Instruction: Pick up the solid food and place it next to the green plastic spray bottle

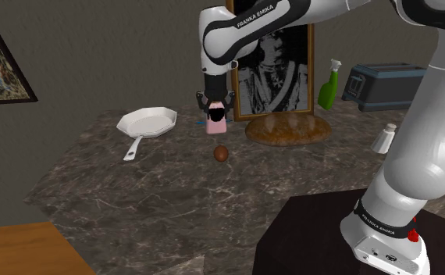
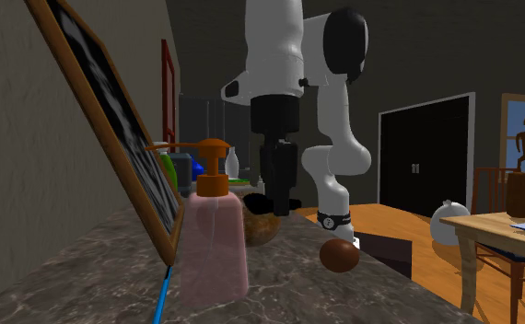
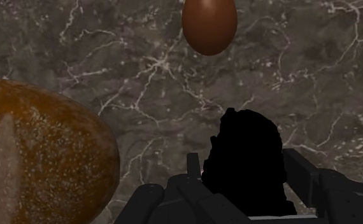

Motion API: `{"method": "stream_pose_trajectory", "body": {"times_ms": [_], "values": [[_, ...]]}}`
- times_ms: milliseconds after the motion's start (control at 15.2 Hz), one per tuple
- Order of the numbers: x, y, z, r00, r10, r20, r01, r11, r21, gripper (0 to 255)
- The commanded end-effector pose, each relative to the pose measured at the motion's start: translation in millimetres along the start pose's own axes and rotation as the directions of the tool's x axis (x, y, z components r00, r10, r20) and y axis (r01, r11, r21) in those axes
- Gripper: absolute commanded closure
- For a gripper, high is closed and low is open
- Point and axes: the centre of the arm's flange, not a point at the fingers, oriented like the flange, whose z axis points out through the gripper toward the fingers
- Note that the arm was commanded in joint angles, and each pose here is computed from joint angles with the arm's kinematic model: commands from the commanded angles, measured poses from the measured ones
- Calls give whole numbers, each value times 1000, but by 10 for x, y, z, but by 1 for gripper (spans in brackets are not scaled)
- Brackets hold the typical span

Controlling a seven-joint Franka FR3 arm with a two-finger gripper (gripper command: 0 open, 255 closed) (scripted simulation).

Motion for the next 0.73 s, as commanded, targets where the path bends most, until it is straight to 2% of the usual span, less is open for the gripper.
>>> {"method": "stream_pose_trajectory", "body": {"times_ms": [0,660], "values": [[-4,-3,-114,1000,0,0,0,1000,0,255],[-12,0,-642,1000,0,0,0,1000,0,255]]}}
